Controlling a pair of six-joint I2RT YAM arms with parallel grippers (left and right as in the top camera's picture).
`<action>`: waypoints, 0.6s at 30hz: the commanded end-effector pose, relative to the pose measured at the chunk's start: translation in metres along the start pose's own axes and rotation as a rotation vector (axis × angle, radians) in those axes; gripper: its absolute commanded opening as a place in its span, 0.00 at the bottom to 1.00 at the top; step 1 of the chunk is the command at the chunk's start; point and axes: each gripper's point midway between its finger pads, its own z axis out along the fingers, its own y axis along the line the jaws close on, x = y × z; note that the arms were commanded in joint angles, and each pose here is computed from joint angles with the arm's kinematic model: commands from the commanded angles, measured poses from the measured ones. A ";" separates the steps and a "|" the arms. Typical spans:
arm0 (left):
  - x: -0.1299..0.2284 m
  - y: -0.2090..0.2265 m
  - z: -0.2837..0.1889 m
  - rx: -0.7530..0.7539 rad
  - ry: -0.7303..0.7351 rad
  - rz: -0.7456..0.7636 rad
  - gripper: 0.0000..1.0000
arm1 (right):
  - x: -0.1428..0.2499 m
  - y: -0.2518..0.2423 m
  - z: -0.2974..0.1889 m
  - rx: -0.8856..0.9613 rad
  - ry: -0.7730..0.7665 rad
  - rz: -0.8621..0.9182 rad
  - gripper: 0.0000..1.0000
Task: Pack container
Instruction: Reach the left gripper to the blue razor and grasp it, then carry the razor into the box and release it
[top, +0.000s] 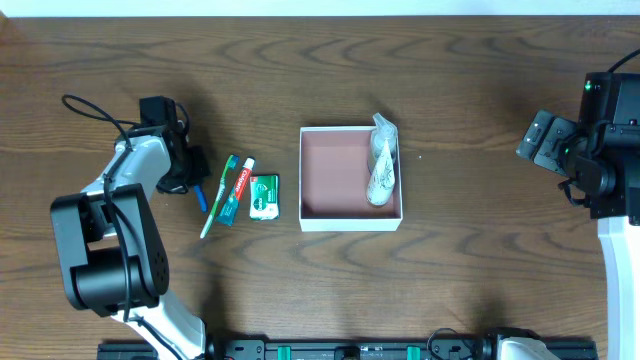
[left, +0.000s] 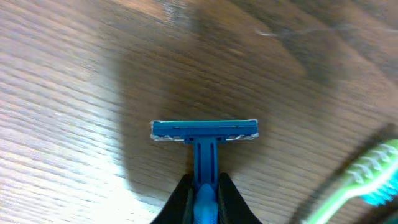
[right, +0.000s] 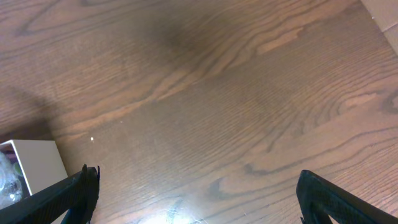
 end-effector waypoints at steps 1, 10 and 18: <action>-0.015 -0.019 -0.035 0.065 -0.096 0.025 0.06 | 0.000 -0.003 0.001 0.010 0.001 -0.003 0.99; 0.003 -0.120 -0.153 0.274 -0.345 0.258 0.06 | 0.000 -0.003 0.001 0.010 0.001 -0.003 0.99; 0.064 -0.213 -0.180 0.357 -0.399 0.442 0.06 | 0.000 -0.003 0.001 0.010 0.001 -0.003 0.99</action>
